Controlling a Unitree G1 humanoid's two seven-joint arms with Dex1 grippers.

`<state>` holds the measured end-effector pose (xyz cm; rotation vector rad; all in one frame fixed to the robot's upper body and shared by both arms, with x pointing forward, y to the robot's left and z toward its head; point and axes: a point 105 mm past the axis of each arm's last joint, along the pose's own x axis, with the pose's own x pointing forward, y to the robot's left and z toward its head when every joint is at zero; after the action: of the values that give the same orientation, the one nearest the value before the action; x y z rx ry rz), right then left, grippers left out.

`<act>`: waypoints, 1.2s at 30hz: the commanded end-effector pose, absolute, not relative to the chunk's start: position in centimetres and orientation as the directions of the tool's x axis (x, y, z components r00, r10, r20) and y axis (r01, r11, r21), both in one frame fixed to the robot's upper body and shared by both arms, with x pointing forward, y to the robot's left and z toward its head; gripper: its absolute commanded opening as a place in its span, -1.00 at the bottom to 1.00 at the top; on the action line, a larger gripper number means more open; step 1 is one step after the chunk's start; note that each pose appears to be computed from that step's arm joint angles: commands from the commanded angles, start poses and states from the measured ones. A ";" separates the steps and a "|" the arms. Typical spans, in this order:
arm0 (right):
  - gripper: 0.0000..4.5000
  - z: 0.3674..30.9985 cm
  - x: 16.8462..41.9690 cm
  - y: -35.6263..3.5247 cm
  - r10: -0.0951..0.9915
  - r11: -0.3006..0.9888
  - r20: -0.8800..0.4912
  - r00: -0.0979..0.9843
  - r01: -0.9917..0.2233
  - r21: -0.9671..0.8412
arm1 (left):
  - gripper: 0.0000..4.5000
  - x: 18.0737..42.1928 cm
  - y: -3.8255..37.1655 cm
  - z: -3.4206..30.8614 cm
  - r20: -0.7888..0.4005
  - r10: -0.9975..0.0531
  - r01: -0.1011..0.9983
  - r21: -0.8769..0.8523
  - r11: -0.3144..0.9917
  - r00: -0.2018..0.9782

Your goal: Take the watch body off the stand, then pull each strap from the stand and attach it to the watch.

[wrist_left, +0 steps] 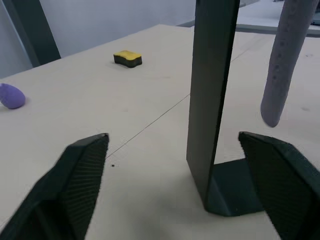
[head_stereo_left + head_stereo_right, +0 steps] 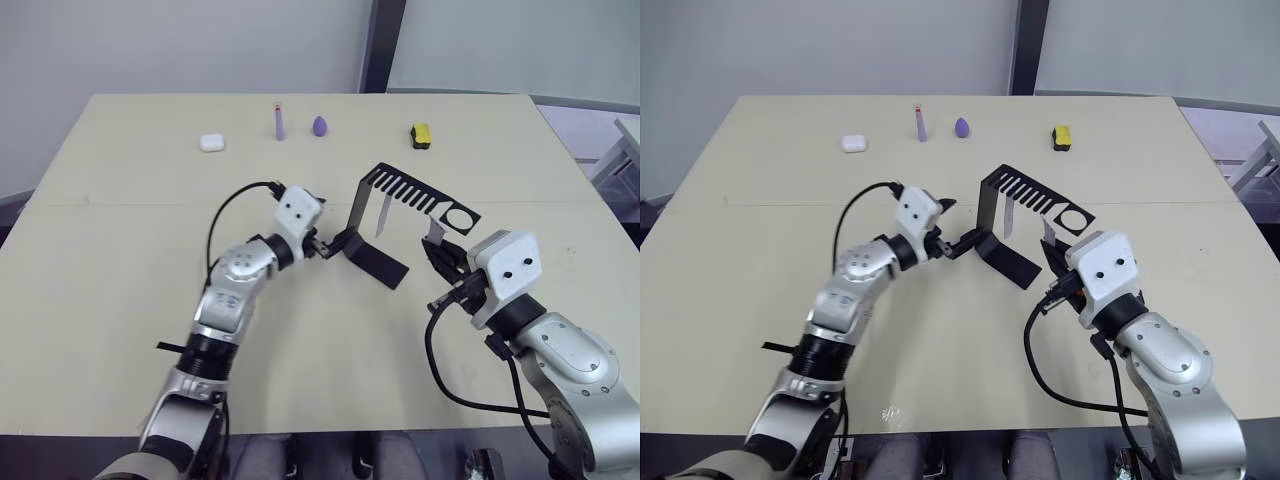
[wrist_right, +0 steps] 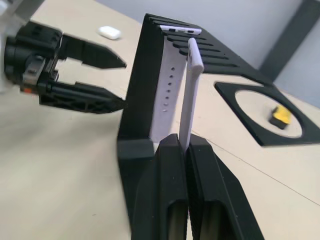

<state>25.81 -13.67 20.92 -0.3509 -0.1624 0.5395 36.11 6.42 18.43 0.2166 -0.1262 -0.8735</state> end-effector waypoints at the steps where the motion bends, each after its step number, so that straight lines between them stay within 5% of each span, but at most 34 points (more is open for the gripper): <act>1: -1.00 22.0 25.2 -13.2 0.603 0.765 0.087 0.793 -0.544 -0.344 | 0.98 33.3 6.9 19.4 0.027 -0.879 0.863 0.176 0.473 0.477; 10: -1.00 21.7 23.3 -10.4 0.866 0.497 0.069 0.495 -0.868 -0.012 | 0.98 26.8 7.3 21.5 0.064 -0.998 0.997 -0.080 0.003 0.008; 14: -1.00 21.6 22.9 -9.5 0.927 0.361 0.072 0.369 -0.927 0.102 | 0.98 26.8 6.2 22.6 0.163 -0.986 0.989 -0.136 -0.057 -0.035; 18: -1.00 21.7 23.1 -8.8 0.942 0.314 0.075 0.327 -0.939 0.141 | 0.22 26.3 5.3 22.5 0.162 -0.983 0.979 -0.173 -0.111 -0.083; 36: -1.00 21.2 23.2 -8.0 0.950 0.299 0.052 0.308 -0.945 0.135 | 0.22 26.4 3.0 22.6 0.213 -0.973 0.967 -0.215 -0.137 -0.091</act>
<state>23.38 -7.93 20.54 0.1662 0.0755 1.2581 26.81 3.11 21.84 -0.3472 0.0565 -1.6440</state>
